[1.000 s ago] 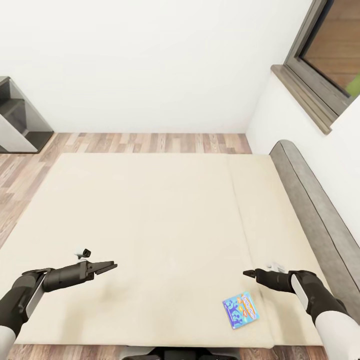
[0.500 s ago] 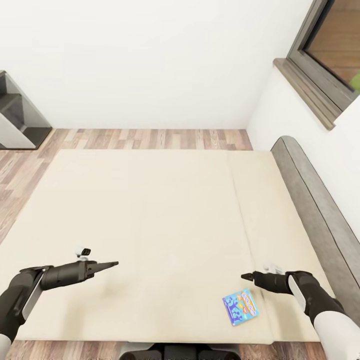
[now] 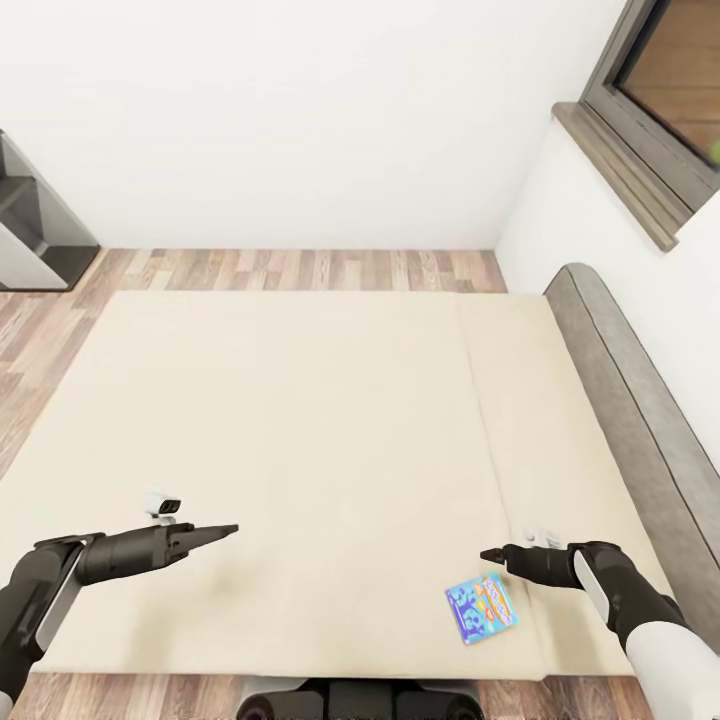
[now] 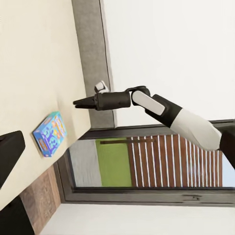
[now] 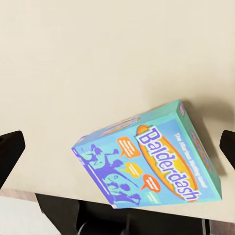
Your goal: Put all the toys in the child's room - the three board games (two on the bed and one on the table), the two jigsaw puzzles on the table, and the tennis ball on the table - inside the toy box on the table in the child's room.
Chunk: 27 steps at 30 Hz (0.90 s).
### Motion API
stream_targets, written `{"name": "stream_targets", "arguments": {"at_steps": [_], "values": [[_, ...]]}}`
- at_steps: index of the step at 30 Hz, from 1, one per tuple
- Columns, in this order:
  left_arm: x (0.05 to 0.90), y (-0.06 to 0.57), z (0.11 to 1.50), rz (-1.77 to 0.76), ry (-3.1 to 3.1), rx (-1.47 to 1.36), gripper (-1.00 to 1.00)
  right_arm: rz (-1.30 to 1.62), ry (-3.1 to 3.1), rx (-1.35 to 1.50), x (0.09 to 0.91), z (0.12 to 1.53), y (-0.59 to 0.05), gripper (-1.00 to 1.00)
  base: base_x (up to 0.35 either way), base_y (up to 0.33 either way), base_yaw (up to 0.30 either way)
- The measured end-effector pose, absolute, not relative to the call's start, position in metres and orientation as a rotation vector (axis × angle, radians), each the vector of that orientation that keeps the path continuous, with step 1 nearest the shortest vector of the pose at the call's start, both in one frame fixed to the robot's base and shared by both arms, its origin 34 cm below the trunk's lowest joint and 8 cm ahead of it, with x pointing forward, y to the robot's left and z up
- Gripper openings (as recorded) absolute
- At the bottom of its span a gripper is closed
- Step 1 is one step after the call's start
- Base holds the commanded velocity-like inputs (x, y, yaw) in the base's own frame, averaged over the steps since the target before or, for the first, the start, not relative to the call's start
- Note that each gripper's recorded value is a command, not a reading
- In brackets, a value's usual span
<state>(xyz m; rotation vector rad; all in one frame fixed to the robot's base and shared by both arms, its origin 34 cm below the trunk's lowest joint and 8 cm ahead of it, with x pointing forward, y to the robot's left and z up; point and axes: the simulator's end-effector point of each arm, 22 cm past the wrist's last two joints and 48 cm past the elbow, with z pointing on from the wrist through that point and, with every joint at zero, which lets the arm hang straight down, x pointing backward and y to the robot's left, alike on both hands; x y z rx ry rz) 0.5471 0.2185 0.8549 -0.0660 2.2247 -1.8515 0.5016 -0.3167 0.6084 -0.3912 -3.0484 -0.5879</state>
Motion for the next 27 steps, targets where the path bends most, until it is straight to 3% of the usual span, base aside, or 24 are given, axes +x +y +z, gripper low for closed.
{"name": "stream_targets", "arguments": {"at_steps": [27], "values": [[0.540,0.217,0.836,-1.870,2.252,-0.107,1.00,-0.571,-3.008,-0.394,0.484,0.591,-0.316,1.00,0.000,0.000,0.000]]}}
